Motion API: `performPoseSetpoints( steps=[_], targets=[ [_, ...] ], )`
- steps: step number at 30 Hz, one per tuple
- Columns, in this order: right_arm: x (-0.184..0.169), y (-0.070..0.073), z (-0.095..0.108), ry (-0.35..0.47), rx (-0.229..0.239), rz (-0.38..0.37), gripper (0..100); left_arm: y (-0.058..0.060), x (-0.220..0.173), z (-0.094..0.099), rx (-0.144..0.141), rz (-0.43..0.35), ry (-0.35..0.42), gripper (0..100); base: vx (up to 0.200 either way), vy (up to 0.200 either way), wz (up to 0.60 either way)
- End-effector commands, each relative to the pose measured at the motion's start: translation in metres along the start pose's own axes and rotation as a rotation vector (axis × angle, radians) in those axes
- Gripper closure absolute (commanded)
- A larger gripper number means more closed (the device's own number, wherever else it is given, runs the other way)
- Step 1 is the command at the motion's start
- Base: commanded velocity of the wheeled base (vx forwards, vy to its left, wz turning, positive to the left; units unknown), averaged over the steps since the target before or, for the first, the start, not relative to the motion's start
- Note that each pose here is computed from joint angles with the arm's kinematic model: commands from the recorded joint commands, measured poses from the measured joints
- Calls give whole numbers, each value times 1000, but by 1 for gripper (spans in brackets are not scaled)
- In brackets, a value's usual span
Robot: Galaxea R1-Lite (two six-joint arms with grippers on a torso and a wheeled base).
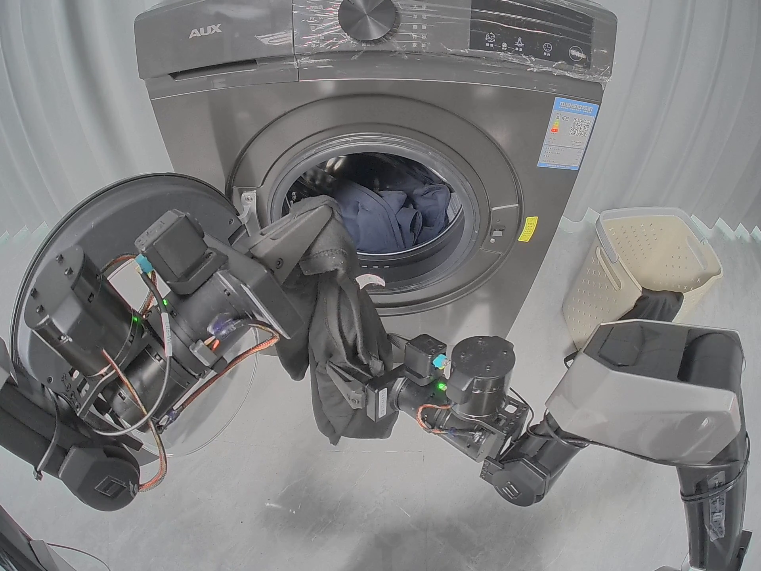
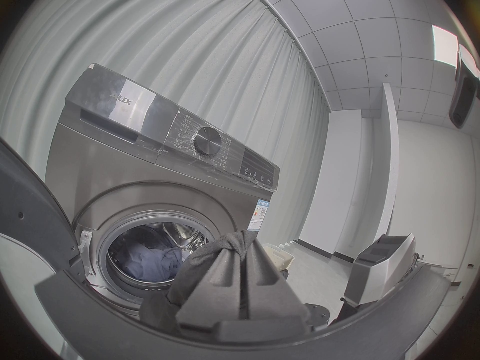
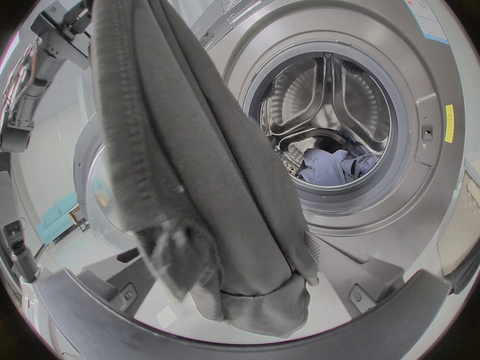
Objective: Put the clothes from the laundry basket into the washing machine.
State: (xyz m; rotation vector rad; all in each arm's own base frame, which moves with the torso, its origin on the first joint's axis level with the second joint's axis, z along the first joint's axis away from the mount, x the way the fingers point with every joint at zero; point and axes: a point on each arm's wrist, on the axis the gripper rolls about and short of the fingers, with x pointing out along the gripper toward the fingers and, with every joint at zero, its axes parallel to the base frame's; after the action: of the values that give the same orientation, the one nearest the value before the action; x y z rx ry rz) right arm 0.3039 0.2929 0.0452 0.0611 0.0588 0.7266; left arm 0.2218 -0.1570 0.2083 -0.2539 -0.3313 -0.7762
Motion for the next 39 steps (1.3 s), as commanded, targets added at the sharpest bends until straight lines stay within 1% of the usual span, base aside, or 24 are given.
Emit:
performPoseSetpoints(
  steps=[1,3,8,12,14,18,19,23,24,25,26,28,30,31,33,34,35,36,39],
  targets=[
    [23,-1,-8,-32,12,-54,0,-4,-1,5,-4,-14,-14,100,0,0,0],
    [28,-5,-5,-51,15,-71,0,-5,-2,6,-7,-15,-17,100,0,0,0],
    [32,-14,-10,-49,15,-91,0,-6,-5,12,-8,-20,-31,100,0,0,0],
    [35,-16,-11,-57,15,-95,0,-6,-4,12,-7,-21,-33,100,0,0,0],
    [39,-20,-8,-75,16,-104,0,-6,-5,13,-7,-21,-37,100,0,0,0],
    [41,-21,-10,-81,17,-107,0,-6,-5,13,-7,-21,-37,100,0,0,0],
    [42,-21,-10,-85,17,-108,100,-6,-5,14,-6,-20,-39,100,0,0,0],
    [40,-23,-6,-93,23,-113,100,-1,-5,10,2,-1,-28,100,0,0,0],
    [39,-25,-5,-94,25,-118,100,-1,-5,10,3,3,-23,100,0,0,0],
    [37,-30,-3,-93,26,-130,100,4,-5,9,7,17,-22,100,0,0,0],
    [31,-36,5,-99,26,-143,100,12,-6,8,18,44,-17,100,0,0,0],
    [24,-40,17,-109,26,-155,100,20,-7,3,24,69,1,100,0,0,0],
    [17,-47,24,-112,26,-173,100,25,-6,-1,29,87,16,100,0,0,0],
    [12,-52,33,-124,26,-186,100,28,-7,-4,31,95,26,100,0,0,0],
    [4,-59,46,-141,26,-203,100,30,-8,-10,29,104,49,100,0,0,0],
    [3,-60,47,-143,26,-206,100,30,-8,-10,29,104,50,100,0,0,0],
    [-3,-66,57,-161,25,-221,100,31,-9,-16,29,108,73,100,0,0,0],
    [-3,-66,58,-163,25,-222,100,31,-9,-16,28,109,74,100,0,0,0],
    [-12,-70,78,-204,24,-232,100,34,-11,-32,47,117,132,100,0,0,0]
  ],
)
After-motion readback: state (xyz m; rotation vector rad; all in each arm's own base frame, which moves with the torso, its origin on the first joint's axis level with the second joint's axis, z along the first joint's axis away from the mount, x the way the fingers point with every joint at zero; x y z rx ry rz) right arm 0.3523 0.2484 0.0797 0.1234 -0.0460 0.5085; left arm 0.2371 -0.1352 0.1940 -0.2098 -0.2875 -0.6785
